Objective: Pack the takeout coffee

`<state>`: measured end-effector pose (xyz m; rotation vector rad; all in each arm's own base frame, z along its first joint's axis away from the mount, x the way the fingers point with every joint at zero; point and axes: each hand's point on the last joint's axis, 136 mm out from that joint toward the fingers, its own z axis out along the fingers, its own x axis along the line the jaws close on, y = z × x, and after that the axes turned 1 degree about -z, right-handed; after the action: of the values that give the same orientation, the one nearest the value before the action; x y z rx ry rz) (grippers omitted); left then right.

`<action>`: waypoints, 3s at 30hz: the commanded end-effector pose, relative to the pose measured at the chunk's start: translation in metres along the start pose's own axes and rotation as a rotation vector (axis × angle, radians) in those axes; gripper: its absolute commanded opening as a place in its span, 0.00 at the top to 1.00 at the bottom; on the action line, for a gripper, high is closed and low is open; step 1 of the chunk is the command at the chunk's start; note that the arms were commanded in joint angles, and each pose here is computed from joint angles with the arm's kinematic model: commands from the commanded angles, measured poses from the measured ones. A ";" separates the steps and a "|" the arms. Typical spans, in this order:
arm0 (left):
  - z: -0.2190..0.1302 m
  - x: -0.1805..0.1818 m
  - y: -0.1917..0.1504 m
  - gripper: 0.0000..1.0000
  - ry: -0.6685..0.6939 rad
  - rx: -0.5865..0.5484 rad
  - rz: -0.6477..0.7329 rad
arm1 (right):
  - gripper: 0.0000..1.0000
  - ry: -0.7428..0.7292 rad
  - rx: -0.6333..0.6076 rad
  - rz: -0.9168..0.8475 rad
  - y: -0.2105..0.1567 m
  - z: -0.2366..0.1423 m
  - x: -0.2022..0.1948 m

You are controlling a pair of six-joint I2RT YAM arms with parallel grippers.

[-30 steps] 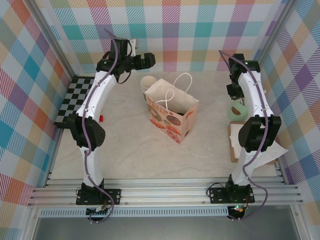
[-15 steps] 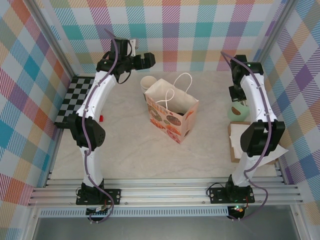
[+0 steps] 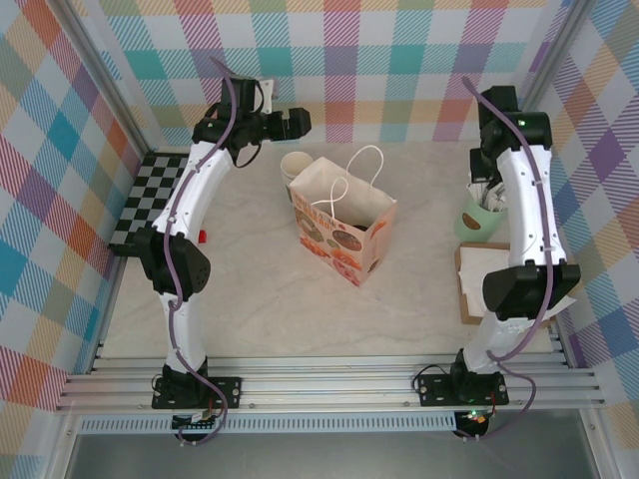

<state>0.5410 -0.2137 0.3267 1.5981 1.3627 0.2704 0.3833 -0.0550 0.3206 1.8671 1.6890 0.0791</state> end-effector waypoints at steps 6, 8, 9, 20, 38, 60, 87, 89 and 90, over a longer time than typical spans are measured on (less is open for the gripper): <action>-0.029 -0.053 -0.027 0.00 -0.282 0.154 0.183 | 1.00 0.082 -0.153 0.160 -0.012 -0.082 -0.017; -0.043 -0.074 -0.043 0.00 -0.435 0.218 0.225 | 1.00 0.090 -0.231 0.199 -0.010 -0.103 -0.023; -0.046 -0.074 -0.047 0.00 -0.438 0.236 0.228 | 1.00 0.100 -0.279 0.227 -0.009 -0.116 -0.027; -0.025 -0.067 -0.095 0.12 -0.310 0.392 0.297 | 1.00 0.663 -0.735 0.279 0.003 -0.265 -0.003; -0.009 -0.052 -0.111 0.84 -0.122 0.432 0.221 | 1.00 1.091 -0.374 0.034 -0.020 -0.255 0.106; -0.040 -0.062 -0.114 1.00 0.075 0.347 -0.232 | 1.00 0.893 -0.207 -0.249 -0.014 -0.158 0.280; -0.047 -0.037 -0.141 1.00 0.210 0.277 -0.363 | 1.00 0.997 -0.115 -0.099 -0.025 -0.103 0.354; -0.048 -0.037 -0.140 1.00 0.211 0.281 -0.359 | 0.89 0.946 -0.104 -0.116 -0.028 -0.095 0.353; -0.048 -0.038 -0.140 1.00 0.210 0.282 -0.359 | 0.84 0.922 -0.104 -0.120 -0.028 -0.093 0.351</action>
<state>0.4150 -0.2355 0.2503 1.5488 1.8767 0.0189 0.3805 0.3060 0.2538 1.7721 2.3399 1.1084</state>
